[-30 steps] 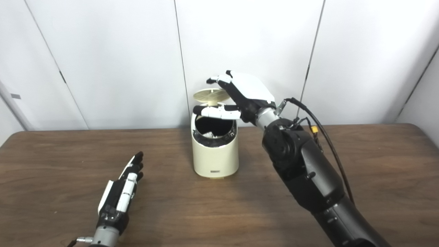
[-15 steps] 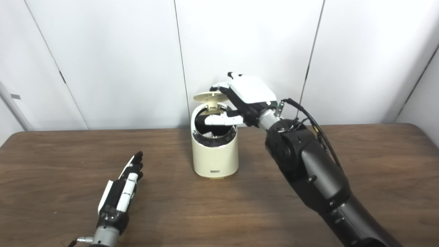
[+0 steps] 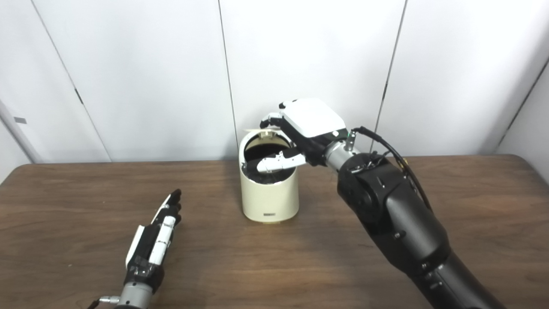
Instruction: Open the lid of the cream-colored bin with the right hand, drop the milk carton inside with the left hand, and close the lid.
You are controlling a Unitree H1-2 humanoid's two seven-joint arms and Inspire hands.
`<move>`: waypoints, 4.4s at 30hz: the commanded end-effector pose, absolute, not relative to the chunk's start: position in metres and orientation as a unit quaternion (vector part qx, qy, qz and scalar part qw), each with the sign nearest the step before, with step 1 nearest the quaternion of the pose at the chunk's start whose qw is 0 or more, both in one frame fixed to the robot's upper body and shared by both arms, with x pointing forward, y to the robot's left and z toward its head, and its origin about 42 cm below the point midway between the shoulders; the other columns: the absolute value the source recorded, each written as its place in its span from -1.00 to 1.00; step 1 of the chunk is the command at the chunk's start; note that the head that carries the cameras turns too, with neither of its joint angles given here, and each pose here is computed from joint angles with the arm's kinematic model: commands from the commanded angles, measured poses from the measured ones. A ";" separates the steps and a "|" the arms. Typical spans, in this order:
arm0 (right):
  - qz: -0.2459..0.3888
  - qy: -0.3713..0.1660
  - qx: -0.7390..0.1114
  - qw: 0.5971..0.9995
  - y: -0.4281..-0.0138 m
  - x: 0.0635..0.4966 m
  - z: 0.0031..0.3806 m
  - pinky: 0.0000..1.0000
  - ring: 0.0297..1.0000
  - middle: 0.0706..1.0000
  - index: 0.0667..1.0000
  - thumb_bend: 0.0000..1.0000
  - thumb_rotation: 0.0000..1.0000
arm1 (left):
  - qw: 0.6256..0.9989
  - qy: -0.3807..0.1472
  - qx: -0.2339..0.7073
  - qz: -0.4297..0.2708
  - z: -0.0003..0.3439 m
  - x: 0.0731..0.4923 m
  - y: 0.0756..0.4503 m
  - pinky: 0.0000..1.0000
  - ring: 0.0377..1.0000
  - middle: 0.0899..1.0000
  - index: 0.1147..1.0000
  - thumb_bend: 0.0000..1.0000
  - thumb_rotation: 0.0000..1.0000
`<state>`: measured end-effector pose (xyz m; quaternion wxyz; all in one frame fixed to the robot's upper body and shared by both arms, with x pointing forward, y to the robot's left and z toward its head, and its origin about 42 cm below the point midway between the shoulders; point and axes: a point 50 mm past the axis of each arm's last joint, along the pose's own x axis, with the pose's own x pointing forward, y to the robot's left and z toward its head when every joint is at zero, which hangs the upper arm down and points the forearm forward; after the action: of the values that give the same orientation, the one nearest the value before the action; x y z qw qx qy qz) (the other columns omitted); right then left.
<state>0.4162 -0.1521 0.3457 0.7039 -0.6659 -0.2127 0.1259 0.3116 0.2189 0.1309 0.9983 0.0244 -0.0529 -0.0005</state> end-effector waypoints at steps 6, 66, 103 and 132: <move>0.111 -0.251 -0.679 0.681 -0.145 0.411 0.359 0.96 1.00 0.85 0.41 0.38 0.97 | 0.996 -0.088 0.033 -0.001 0.149 0.318 0.214 1.00 1.00 1.00 1.00 0.25 0.77; 0.113 -0.245 -0.670 0.692 -0.165 0.392 0.306 1.00 1.00 0.98 0.34 0.17 0.94 | 0.995 -0.082 0.054 -0.013 0.163 0.311 0.216 1.00 1.00 1.00 1.00 0.29 0.77; 0.115 -0.222 -0.660 0.708 -0.169 0.401 0.294 1.00 1.00 1.00 0.53 0.27 0.96 | 0.996 -0.080 0.036 -0.016 0.167 0.313 0.210 1.00 1.00 1.00 1.00 0.31 0.70; 0.047 -0.138 -0.405 0.903 -0.244 0.379 0.246 0.86 1.00 1.00 1.00 0.15 1.00 | 0.994 -0.099 0.049 -0.009 0.174 0.314 0.242 1.00 1.00 1.00 1.00 0.30 0.61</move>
<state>0.3786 -0.2426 0.2300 0.8911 -0.4362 -0.1114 0.0566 0.3136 0.2373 0.1578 0.9974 0.0444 -0.0564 -0.0114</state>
